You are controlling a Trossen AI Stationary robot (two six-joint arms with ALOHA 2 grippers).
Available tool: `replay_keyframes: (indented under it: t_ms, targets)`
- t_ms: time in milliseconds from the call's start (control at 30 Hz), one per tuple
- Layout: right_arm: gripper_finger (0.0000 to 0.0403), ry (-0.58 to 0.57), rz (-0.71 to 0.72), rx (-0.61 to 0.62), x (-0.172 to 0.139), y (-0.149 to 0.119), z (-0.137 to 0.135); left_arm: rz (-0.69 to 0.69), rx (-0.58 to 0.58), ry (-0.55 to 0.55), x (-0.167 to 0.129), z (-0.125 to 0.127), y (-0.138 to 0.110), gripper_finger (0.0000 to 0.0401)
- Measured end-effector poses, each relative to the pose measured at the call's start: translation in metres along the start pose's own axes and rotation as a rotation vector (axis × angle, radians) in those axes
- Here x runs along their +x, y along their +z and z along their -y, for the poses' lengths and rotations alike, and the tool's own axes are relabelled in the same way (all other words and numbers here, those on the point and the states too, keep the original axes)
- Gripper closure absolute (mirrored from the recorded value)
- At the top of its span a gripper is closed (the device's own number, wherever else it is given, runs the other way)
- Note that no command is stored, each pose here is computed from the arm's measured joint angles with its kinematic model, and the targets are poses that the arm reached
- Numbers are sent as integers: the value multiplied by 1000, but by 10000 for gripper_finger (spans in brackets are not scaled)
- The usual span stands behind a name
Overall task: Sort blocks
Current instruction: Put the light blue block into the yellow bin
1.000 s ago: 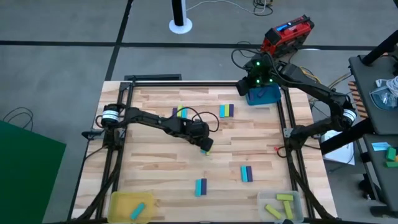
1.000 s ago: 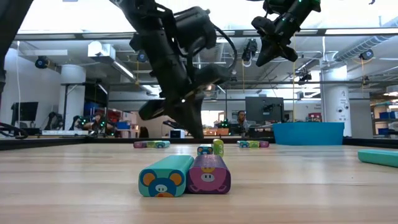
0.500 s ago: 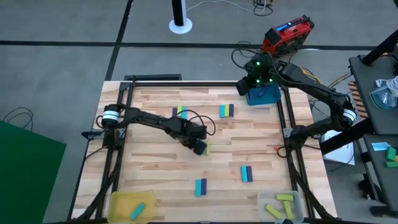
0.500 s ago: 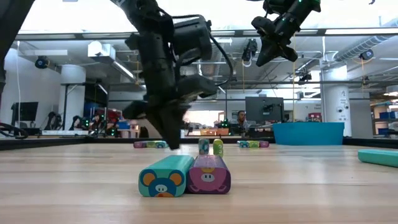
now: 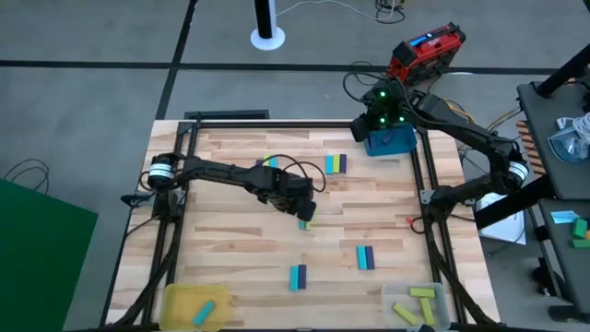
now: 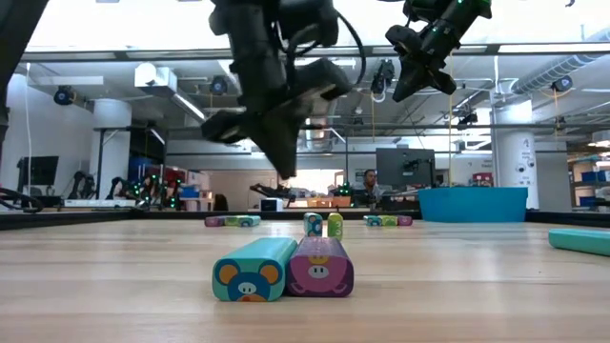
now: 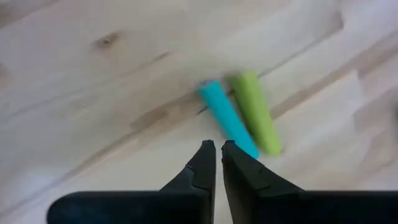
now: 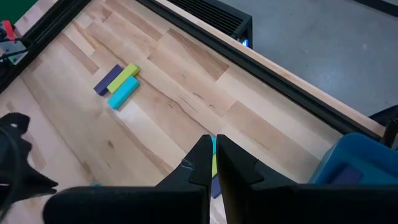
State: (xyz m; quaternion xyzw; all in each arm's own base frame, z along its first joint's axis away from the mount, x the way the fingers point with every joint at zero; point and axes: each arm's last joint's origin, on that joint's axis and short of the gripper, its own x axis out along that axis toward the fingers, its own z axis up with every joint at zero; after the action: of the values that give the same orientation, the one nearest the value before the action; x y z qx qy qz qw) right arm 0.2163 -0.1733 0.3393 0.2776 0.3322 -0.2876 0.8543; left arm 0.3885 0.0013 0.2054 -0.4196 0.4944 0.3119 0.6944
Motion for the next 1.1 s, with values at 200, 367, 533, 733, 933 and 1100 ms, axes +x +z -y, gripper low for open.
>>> replay_keyframes:
  t_ms: [200, 367, 533, 733, 933, 1100]
  targets:
    - [390, 0, 0, 0, 0, 0, 0, 45, -193, 22, 0, -2, 5, 352]
    - [390, 0, 0, 2, 0, 0, 0, 53, -236, -2, 8, -4, 3, 317]
    - [390, 0, 0, 3, 0, 0, 0, 95, -240, -52, 12, 1, 6, 297]
    - [390, 0, -3, 4, 0, 0, 0, 35, -214, 11, 40, 0, 4, 293]
    - [390, -2, -9, 12, 0, -1, 0, -15, -152, 28, 58, 9, 1, 293]
    - [390, -4, -15, 14, 0, -2, 0, -57, -83, 110, 64, 14, 2, 293]
